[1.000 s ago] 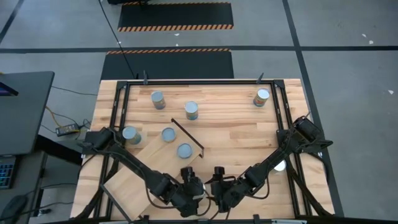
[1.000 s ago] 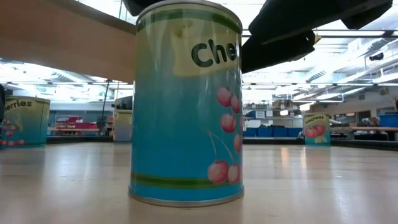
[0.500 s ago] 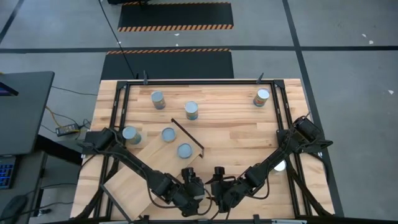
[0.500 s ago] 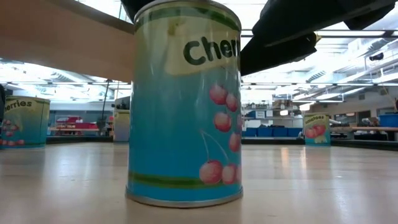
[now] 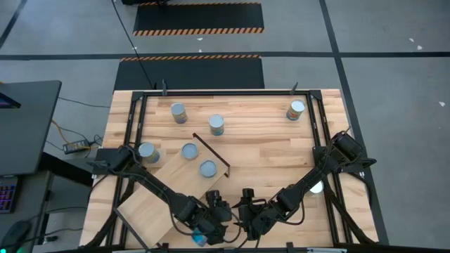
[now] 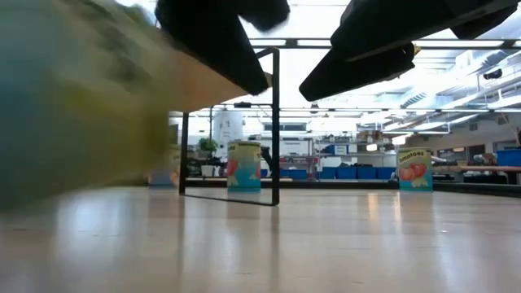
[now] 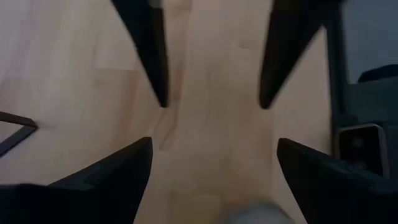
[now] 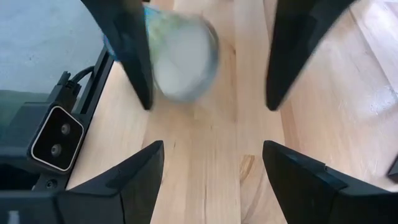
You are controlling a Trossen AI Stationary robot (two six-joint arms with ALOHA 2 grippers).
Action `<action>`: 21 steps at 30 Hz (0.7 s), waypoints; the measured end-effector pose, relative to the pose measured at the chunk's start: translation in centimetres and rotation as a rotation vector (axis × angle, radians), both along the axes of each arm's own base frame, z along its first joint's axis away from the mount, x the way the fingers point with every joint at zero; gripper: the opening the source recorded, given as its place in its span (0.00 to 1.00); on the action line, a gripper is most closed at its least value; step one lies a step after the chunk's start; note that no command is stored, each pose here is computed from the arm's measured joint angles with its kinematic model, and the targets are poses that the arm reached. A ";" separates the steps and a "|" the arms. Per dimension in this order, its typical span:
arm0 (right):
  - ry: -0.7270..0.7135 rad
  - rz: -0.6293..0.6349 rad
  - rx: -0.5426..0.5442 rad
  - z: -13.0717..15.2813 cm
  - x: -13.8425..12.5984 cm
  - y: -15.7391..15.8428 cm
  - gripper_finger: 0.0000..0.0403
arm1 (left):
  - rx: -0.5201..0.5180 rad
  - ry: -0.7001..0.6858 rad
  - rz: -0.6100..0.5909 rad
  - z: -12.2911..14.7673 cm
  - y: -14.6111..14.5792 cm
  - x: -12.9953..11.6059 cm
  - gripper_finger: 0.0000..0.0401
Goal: Pick and place cans onto a shelf
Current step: Put the right canned cherries on the shelf
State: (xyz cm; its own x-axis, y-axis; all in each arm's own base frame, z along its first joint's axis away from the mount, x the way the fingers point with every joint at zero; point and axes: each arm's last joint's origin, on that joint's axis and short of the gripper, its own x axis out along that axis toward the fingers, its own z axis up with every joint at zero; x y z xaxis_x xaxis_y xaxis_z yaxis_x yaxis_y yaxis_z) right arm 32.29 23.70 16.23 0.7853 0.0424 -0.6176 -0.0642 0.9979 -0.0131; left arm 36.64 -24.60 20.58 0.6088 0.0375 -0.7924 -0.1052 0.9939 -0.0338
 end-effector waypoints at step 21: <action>0.000 0.002 -0.003 0.0 0.0 0.0 0.69 | -0.254 0.128 0.028 3.7 -1.7 -3.2 0.87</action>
